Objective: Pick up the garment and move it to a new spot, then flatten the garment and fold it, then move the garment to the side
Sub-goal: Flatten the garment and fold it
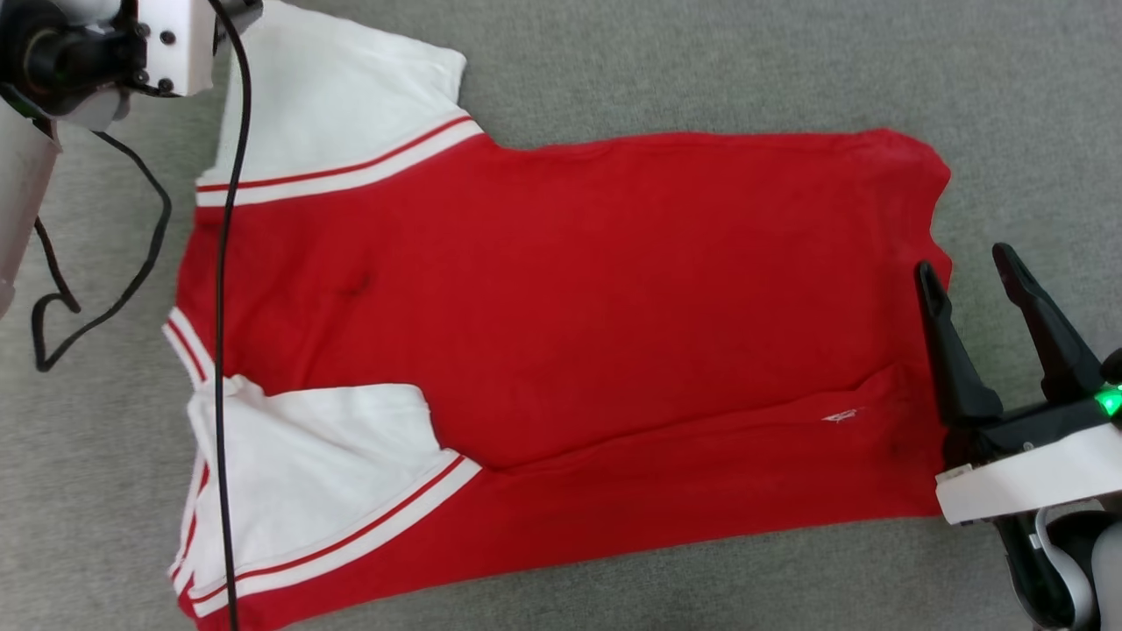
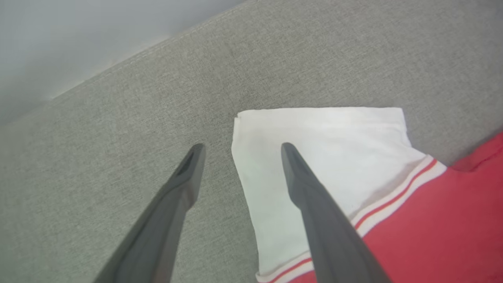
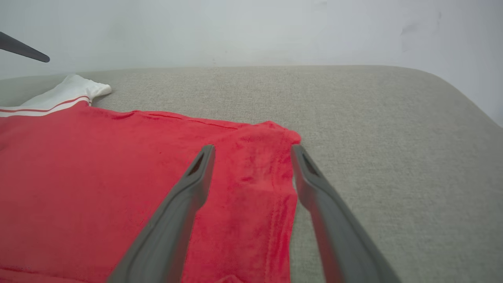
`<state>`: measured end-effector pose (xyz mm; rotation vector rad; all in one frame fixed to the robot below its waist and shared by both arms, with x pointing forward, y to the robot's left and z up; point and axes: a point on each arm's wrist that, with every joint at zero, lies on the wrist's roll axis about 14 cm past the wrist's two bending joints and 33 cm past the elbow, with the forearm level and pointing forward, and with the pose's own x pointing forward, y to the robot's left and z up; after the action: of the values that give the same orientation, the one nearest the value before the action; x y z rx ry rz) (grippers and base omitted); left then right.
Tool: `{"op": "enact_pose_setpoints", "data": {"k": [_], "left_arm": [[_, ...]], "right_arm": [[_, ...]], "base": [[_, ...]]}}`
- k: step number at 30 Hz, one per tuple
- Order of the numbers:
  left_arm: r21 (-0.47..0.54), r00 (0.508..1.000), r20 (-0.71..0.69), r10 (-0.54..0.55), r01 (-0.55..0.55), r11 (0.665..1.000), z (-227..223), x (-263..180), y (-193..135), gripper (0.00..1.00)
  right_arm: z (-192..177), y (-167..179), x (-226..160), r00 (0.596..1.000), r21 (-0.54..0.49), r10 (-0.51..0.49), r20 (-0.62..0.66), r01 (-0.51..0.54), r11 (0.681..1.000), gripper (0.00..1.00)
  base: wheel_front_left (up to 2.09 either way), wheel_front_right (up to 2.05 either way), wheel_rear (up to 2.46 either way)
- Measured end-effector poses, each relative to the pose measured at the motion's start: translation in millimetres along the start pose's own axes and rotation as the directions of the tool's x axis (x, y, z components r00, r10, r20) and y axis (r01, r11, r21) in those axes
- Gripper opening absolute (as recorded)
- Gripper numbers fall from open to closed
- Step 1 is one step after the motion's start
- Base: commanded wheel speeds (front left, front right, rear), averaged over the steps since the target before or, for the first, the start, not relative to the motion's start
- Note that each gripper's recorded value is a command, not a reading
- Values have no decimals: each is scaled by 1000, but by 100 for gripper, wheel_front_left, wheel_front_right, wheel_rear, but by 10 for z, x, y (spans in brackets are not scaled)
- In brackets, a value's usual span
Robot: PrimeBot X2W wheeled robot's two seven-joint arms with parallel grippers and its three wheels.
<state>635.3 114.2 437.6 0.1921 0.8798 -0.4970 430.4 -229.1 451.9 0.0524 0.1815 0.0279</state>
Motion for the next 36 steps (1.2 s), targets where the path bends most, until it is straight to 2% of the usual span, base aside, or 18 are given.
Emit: {"op": "enact_pose_setpoints", "data": {"k": [8,10,11,12,20,29,33,36], "left_arm": [[-42,983,-180,-45,38,998,-482,508,-20,100],[-37,982,-183,-52,46,998,-493,512,-44,100],[-31,981,-185,-52,47,998,-502,509,-54,41],[-29,981,-187,-52,47,998,-512,503,-57,0],[6,990,-135,-41,42,999,-514,390,-110,0],[112,996,82,-37,28,993,-175,-96,-260,0],[141,985,169,-44,20,990,-98,-346,-321,0],[157,974,221,-56,21,987,-77,-495,-380,0]], "right_arm": [[-238,-89,68,998,0,-29,-47,29,1000,100],[-257,-103,70,998,2,-33,-51,33,999,100],[-256,-106,73,998,3,-34,-50,34,999,100],[-258,-106,75,998,5,-34,-50,34,999,100],[-105,-99,114,1000,-2,-24,-4,24,1000,100],[434,-220,118,998,-111,5,59,1,994,100],[631,-231,169,999,-173,45,-1,-44,984,100],[693,-237,235,993,-202,72,-95,-90,975,100]], "base": [[0,0,0],[0,0,0],[0,0,0],[0,0,0],[0,0,0],[0,0,0],[0,0,0],[0,0,0]]}}
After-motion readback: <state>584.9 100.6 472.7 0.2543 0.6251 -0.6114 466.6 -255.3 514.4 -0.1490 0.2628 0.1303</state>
